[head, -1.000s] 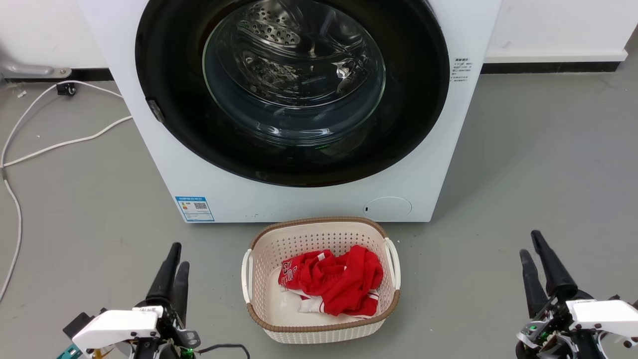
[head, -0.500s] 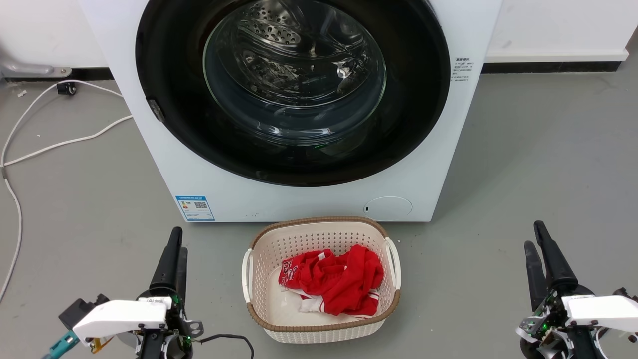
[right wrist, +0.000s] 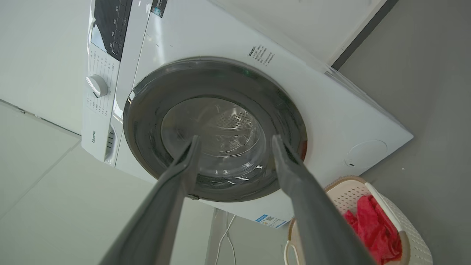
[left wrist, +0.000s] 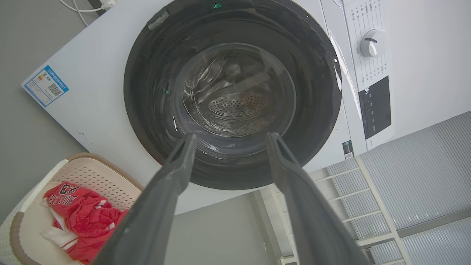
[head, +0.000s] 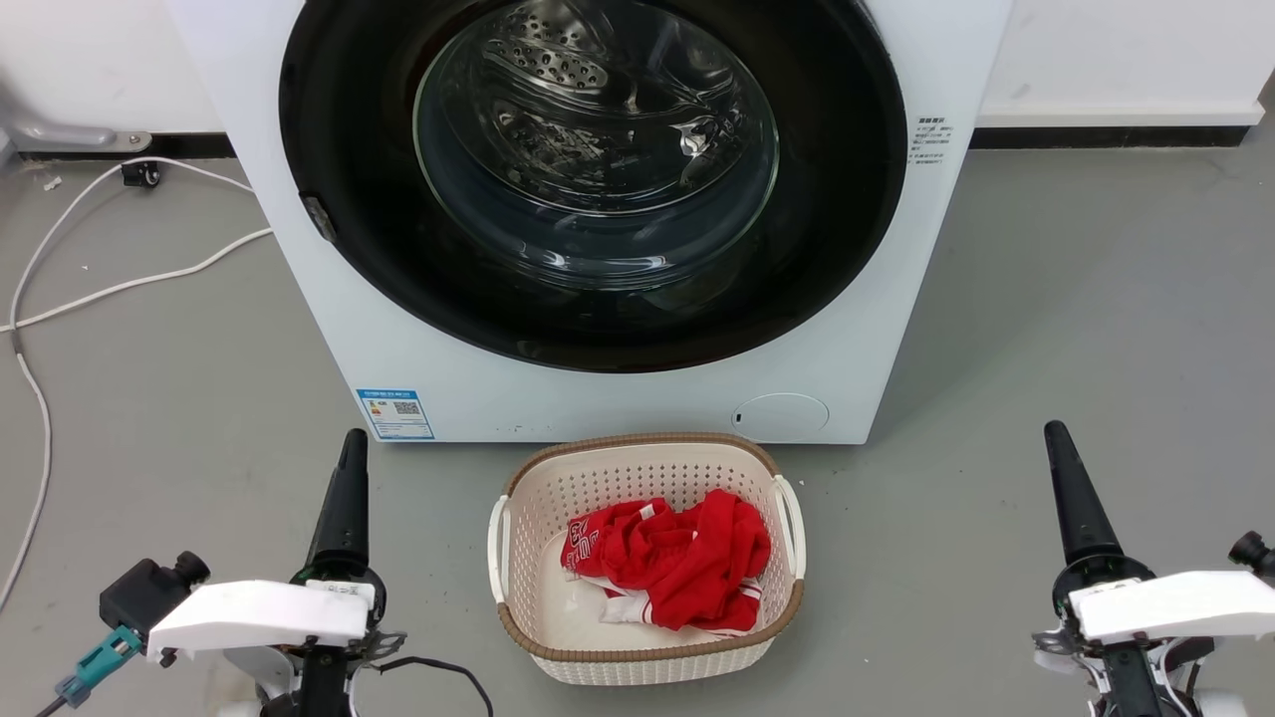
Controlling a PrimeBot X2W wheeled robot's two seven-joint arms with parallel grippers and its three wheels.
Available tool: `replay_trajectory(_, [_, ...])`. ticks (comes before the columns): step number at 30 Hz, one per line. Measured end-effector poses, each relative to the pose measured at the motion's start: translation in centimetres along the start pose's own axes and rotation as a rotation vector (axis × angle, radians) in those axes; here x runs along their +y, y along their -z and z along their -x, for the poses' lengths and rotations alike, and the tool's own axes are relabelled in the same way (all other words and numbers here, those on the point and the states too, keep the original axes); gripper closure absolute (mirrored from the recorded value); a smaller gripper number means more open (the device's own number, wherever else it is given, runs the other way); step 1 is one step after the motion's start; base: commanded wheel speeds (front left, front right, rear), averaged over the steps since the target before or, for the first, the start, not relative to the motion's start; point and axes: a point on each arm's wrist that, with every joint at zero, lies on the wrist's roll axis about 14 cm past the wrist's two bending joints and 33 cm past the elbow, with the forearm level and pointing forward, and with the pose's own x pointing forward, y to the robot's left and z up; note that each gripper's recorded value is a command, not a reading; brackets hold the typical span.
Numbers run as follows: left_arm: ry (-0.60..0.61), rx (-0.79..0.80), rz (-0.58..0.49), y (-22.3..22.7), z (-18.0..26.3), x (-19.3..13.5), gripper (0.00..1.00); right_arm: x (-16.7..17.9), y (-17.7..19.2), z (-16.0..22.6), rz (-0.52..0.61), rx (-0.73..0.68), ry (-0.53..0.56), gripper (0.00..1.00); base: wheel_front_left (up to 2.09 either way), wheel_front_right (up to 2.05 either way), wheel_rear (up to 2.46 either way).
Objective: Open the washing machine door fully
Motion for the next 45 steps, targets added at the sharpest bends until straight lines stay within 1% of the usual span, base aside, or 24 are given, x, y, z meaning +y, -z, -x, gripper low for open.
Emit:
replay_trajectory(8, [0.021, -0.013, -0.181, -0.3, 0.0, -0.6, 0.0, 0.9, 0.2, 0.1, 0.237, 0.004, -0.034, 0.0, 0.0, 0.0, 0.0])
replay_trajectory(20, [0.055, -0.01, -0.459, -0.2, 0.1, -1.2, 0.0, 1.3, 0.8, 0.3, 0.485, 0.014, -0.06, 0.0, 0.0, 0.0, 0.0])
replay_trajectory(27, [0.053, -0.011, -0.608, -0.4, 0.1, -1.1, 0.0, 1.5, 1.1, 0.4, 0.599, 0.027, -0.075, 0.0, 0.0, 0.0, 0.0])
replay_trajectory(39, [0.067, -0.018, -0.801, -0.5, 0.3, -1.4, 0.0, 1.4, 1.7, 0.5, 0.746, 0.053, -0.086, 0.0, 0.0, 0.0, 0.0])
replay_trajectory(45, [0.082, -0.023, -0.878, -0.3, 0.3, -1.6, 0.0, 1.3, 2.0, 0.5, 0.808, 0.065, -0.089, 0.0, 0.0, 0.0, 0.0])
